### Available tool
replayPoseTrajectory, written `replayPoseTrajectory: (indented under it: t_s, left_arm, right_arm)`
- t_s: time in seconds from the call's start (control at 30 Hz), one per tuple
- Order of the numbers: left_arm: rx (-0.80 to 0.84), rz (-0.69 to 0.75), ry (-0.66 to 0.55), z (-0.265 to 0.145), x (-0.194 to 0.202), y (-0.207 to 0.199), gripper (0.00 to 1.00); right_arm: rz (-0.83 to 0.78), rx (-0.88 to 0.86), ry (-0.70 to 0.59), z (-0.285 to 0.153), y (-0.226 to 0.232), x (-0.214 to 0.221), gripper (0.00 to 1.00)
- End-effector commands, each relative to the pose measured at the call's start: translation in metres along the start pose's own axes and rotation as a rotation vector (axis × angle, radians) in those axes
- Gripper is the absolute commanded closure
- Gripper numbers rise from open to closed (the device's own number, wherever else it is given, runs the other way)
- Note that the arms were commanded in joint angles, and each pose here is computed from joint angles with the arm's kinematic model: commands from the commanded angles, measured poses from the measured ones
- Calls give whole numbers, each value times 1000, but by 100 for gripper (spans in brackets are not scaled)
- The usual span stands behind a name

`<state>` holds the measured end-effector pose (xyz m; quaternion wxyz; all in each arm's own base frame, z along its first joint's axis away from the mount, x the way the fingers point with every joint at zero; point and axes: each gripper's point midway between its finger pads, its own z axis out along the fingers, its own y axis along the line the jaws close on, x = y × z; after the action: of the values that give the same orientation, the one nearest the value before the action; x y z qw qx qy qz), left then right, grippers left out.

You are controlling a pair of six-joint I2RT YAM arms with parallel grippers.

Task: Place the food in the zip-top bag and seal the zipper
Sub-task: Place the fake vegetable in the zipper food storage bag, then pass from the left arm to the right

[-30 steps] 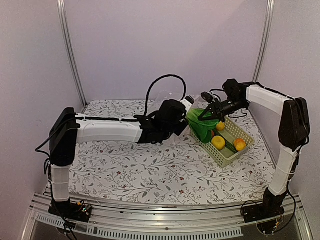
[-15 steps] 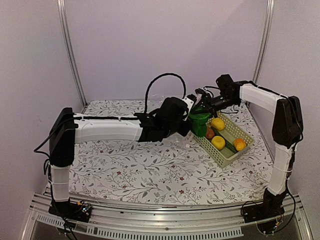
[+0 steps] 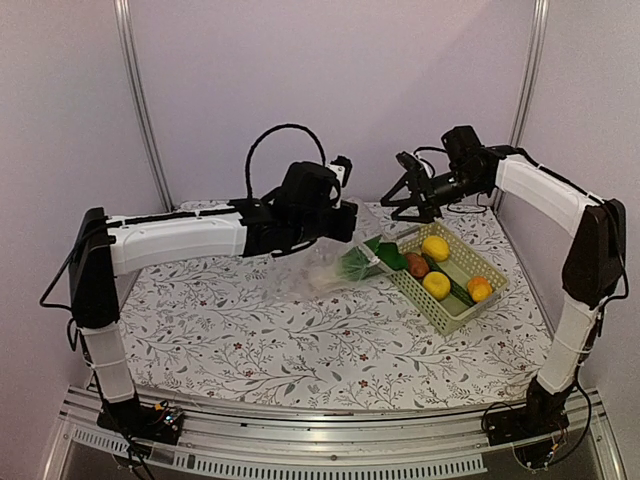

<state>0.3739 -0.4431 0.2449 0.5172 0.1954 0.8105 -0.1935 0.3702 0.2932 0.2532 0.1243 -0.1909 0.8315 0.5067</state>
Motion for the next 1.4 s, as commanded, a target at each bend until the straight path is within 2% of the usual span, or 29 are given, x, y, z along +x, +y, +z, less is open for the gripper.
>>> replayPoseTrajectory:
  t_s: [0.0, 0.17, 0.27, 0.33, 0.43, 0.5, 0.53, 0.63, 0.77, 0.93, 1.07, 1.13, 1.23, 1.3, 1.37]
  left_arm:
    - [-35, -105, -13, -18, -19, 47, 100]
    - [-127, -10, 11, -48, -41, 87, 100]
    - [-255, 107, 13, -80, -66, 114, 100]
    - [-228, 155, 21, -82, -59, 120, 100]
    - [-128, 180, 85, -83, -50, 103, 100]
    - [-247, 180, 77, -83, -44, 131, 100]
    - [-248, 161, 84, -82, -39, 136, 100]
    - [-134, 100, 84, -79, -32, 120, 100]
    - [-113, 24, 79, -75, -28, 116, 100]
    - [-45, -41, 88, -72, -29, 100, 100]
    - [-30, -55, 96, -69, -24, 92, 100]
    - [-19, -58, 100, -69, -22, 87, 100]
    - [-6, -60, 96, -70, -23, 79, 100]
    - [1, -57, 95, -71, -23, 74, 100]
    - [3, -51, 99, -71, -21, 71, 100]
  right_arm:
    - [-199, 16, -100, -46, 60, -8, 24]
    - [-313, 74, -191, -90, 73, -10, 24]
    - [-356, 194, -216, -102, 50, -7, 27]
    - [-393, 244, -221, -102, 37, -1, 30]
    - [-421, 211, -215, -93, 32, 4, 38]
    - [-429, 202, -201, -82, 32, 0, 42]
    - [-436, 197, -183, -75, 34, 0, 43]
    - [-490, 172, -98, -41, 40, 6, 45]
    - [-549, 137, -59, -6, 49, 13, 46]
    - [-570, 92, 35, 49, 65, 28, 41]
    - [-582, 126, 35, 79, 68, 24, 38]
    - [-529, 134, 22, 87, 64, 19, 37]
    - [-432, 261, -12, 92, 38, 6, 45]
    - [-410, 303, -21, 95, 27, 2, 56]
    - [-398, 308, -15, 99, 23, 1, 73]
